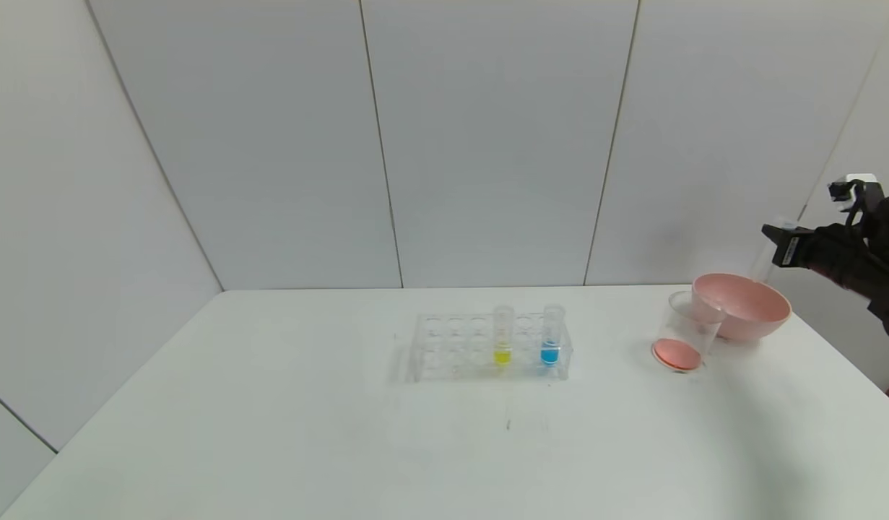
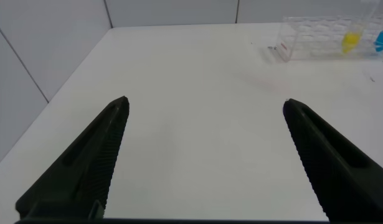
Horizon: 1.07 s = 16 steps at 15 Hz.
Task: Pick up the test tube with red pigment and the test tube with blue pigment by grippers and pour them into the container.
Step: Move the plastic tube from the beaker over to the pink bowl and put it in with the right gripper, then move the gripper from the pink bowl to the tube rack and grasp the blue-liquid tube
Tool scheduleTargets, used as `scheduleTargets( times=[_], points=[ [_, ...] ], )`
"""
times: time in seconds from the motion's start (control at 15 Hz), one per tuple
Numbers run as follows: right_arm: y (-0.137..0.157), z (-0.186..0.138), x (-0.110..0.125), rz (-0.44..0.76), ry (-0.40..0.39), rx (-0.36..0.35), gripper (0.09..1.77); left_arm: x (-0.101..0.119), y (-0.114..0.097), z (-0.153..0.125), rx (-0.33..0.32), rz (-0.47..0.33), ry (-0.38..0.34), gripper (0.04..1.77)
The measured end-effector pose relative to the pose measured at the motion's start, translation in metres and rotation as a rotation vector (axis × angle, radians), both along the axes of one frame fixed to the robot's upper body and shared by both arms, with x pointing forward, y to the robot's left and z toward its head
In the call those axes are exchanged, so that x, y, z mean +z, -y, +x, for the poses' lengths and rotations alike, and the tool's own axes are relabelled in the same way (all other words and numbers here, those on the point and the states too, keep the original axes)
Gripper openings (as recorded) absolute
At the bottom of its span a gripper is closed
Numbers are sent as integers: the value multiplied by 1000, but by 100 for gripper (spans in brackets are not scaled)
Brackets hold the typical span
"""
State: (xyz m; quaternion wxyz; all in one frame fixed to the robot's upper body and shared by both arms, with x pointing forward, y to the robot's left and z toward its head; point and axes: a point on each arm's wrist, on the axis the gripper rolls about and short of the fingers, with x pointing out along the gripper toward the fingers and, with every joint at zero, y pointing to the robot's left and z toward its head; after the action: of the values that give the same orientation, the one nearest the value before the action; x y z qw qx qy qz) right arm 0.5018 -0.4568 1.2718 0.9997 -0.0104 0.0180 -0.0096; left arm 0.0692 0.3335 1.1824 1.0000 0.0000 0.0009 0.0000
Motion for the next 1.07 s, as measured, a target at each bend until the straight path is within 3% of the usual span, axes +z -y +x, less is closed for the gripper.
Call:
scheduleTargets(
  times=[0.33, 0.67, 1.07],
  points=[
    [11, 20, -28, 13, -23, -6, 49, 0, 0, 0, 0, 0, 0, 176],
    [8, 22, -34, 23, -36, -9, 105, 0, 0, 0, 0, 0, 0, 176],
    [-4, 7, -27, 37, -52, 10, 140, 0, 0, 0, 0, 0, 0, 176]
  ],
)
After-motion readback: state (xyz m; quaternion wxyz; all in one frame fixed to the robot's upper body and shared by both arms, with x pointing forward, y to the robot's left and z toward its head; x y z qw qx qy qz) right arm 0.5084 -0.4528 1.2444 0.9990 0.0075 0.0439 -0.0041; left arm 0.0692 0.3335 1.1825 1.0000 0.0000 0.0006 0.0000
